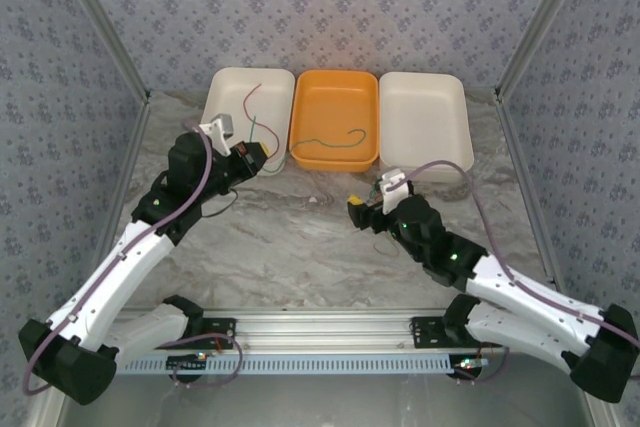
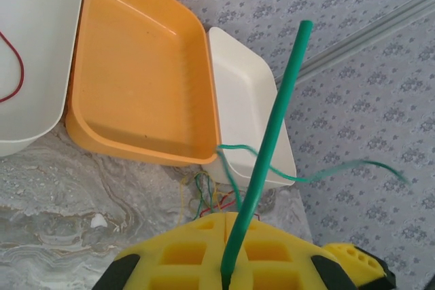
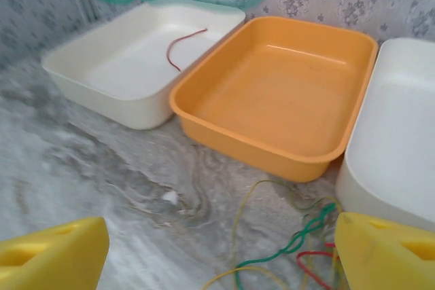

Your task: Untangle the cables

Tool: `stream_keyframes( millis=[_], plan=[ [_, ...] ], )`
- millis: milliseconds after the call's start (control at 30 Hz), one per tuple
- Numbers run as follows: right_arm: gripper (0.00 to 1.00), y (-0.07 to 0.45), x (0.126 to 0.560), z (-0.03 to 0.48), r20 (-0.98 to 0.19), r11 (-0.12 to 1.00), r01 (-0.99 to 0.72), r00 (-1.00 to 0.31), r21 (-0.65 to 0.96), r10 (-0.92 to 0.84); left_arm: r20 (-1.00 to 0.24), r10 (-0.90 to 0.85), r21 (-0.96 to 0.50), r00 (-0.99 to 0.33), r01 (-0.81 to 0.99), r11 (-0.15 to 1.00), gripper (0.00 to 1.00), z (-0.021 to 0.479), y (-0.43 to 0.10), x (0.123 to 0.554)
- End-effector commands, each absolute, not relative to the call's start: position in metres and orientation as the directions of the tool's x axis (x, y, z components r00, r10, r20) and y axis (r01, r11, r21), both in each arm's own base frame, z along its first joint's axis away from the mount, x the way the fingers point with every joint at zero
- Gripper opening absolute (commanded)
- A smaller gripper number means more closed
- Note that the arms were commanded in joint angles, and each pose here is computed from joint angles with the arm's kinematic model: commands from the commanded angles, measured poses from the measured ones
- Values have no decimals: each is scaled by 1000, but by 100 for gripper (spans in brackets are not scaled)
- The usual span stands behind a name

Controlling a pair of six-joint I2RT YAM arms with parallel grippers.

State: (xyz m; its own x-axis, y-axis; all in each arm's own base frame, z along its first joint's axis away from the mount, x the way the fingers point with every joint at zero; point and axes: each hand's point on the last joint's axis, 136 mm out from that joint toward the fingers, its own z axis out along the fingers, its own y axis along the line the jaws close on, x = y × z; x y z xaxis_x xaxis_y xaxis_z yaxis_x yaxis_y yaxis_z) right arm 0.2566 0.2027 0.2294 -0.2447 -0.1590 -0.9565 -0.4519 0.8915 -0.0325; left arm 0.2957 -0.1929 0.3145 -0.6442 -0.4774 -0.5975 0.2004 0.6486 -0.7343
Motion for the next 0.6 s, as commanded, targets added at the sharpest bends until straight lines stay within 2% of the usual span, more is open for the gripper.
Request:
stream_keyframes(
  millis=[0, 67, 233, 433, 567],
  plan=[
    [91, 202, 270, 264, -970, 887, -404, 2, -224, -245, -605, -439, -722, -664, 225, 655, 0, 311, -197, 289],
    [93, 203, 273, 274, -974, 888, -401, 49, -223, -223, -605, -431, -719, -670, 228, 656, 0, 309, -199, 287],
    [96, 208, 281, 298, -991, 880, -456, 51, -136, -126, -600, -415, -719, -683, 234, 654, 0, 303, -205, 283],
    [94, 208, 316, 282, -985, 900, -420, -65, -116, -157, -599, -405, -721, -691, 245, 648, 0, 299, -213, 279],
    [93, 205, 330, 287, -988, 917, -387, -70, -101, -139, -602, -400, -719, -692, 252, 647, 0, 301, -213, 275]
  ],
)
